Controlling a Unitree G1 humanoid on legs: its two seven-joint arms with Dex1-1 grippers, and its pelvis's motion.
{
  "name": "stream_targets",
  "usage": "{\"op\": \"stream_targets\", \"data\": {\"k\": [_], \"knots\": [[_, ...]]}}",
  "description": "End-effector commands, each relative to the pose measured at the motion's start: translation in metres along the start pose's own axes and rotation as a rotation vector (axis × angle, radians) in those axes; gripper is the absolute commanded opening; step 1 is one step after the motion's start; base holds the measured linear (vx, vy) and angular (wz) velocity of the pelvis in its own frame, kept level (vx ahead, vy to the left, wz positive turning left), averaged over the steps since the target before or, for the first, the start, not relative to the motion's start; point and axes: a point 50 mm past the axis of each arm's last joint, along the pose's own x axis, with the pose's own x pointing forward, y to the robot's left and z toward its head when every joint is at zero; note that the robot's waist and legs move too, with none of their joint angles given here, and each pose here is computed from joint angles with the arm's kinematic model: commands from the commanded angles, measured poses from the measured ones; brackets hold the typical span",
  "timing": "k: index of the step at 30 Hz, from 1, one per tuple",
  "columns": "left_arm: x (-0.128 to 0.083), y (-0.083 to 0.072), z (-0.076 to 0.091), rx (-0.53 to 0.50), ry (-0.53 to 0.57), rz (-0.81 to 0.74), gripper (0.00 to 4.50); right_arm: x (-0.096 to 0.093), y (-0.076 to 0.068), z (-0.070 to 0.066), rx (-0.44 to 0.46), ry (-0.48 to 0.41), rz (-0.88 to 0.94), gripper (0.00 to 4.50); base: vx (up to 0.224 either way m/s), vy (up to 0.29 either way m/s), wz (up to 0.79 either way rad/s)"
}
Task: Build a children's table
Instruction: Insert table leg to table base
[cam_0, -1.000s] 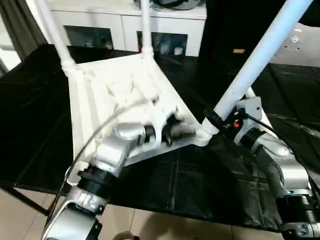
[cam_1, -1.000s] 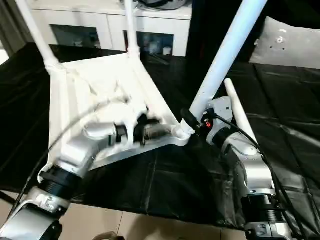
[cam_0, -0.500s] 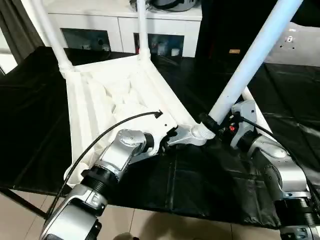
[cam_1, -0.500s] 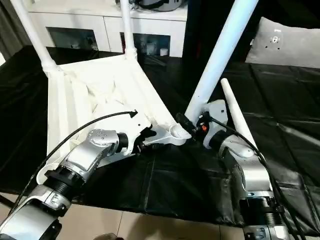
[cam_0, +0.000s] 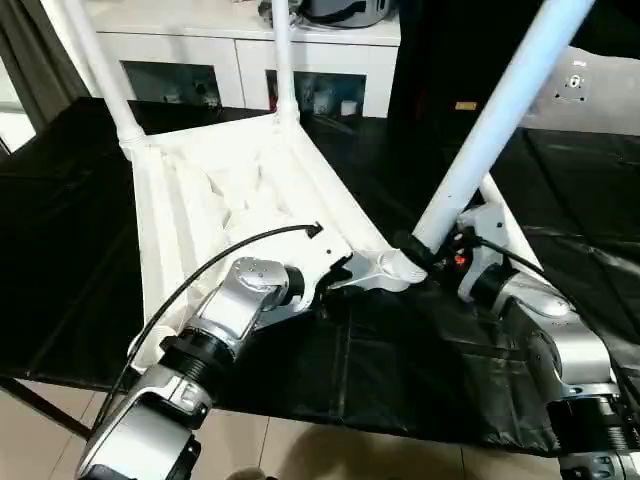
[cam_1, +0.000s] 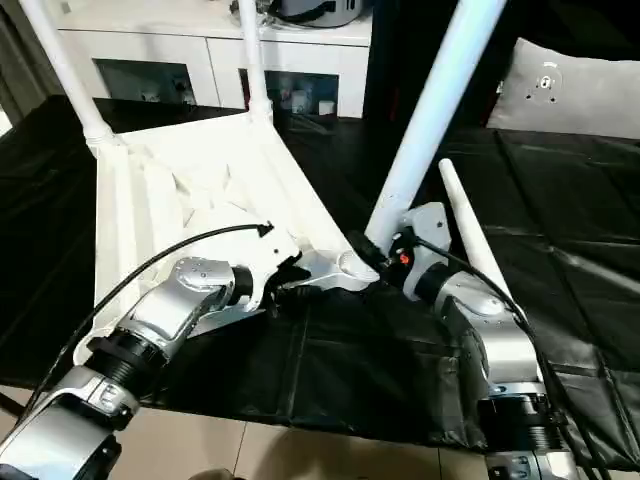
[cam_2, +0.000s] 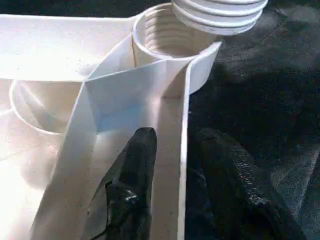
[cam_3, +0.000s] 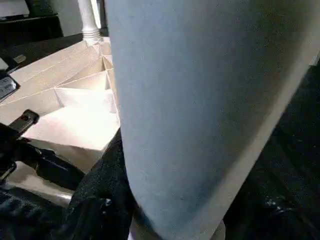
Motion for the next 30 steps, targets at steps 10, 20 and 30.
{"op": "stream_targets", "data": {"k": [10,20,30], "knots": [[0.000,0.001,-0.024,-0.012,0.131,0.000,0.47,0.009,0.008,0.017,-0.063,0.020,0.096,1.90,0.000,0.000,0.00],[-0.010,-0.002,-0.033,0.061,0.154,-0.112,0.00,0.012,0.011,0.009,-0.080,0.114,0.149,1.90,0.000,0.000,0.00],[-0.029,-0.003,-0.043,0.149,0.191,-0.210,0.00,0.012,0.017,-0.001,-0.071,0.200,0.230,1.90,0.000,0.000,0.00]]}}
